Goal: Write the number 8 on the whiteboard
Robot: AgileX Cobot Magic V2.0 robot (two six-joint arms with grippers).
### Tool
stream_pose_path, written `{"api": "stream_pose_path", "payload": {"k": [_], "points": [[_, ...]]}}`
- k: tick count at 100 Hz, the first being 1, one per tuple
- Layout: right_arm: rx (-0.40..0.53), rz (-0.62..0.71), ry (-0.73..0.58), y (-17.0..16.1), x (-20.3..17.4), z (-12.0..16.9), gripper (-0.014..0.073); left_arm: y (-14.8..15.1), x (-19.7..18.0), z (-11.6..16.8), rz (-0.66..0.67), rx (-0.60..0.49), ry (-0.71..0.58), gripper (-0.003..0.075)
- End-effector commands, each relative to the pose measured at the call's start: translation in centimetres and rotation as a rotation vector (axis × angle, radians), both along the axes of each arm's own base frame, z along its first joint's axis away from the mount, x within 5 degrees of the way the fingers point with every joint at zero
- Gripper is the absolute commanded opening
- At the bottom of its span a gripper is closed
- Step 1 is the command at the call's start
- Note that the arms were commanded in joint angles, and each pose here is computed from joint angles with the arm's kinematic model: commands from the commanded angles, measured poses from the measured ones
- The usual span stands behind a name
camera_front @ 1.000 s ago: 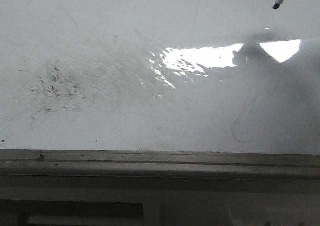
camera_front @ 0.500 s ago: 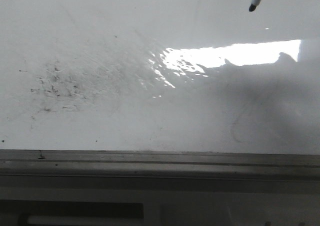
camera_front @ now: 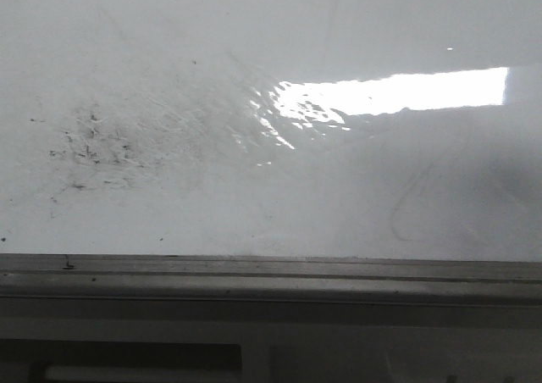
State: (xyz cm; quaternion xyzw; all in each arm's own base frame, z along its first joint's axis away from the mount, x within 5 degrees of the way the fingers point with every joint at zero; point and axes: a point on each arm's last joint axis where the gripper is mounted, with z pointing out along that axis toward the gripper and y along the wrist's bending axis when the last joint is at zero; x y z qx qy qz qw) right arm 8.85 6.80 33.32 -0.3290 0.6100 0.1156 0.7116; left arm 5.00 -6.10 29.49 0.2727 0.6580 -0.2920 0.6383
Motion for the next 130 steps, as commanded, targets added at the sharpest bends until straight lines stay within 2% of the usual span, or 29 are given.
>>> {"api": "stream_pose_path", "payload": {"k": [1,14,24,41,56,68,90,130], "points": [[0.124,0.012,-0.140,-0.2,-0.4,2.3,-0.0044,0.1,0.1,1.0,0.017,-0.053,-0.001,-0.0020],[0.110,0.061,-0.179,0.4,-0.4,1.7,-0.0044,0.1,0.1,1.0,0.017,-0.053,-0.001,-0.0020],[0.096,0.050,-0.160,0.4,-0.2,0.9,-0.0044,0.1,0.1,1.0,0.017,-0.053,-0.001,-0.0020],[0.131,0.048,-0.144,0.4,-0.1,-0.1,-0.0044,0.1,0.1,1.0,0.017,-0.053,-0.001,-0.0020],[0.101,0.027,-0.087,0.7,0.8,-1.4,-0.0043,0.1,0.1,1.0,0.017,-0.053,-0.001,-0.0020],[0.096,-0.007,-0.070,0.7,1.7,-1.8,-0.0043,0.1,0.1,1.0,0.017,-0.053,-0.001,-0.0020],[0.176,-0.072,-0.023,0.7,3.5,-2.1,-0.0044,0.3,0.2,1.1,0.043,-0.053,-0.016,-0.0020],[0.143,-0.107,0.006,0.6,4.3,-2.7,-0.0043,0.3,0.2,1.1,0.044,-0.061,-0.012,-0.0020]]}}
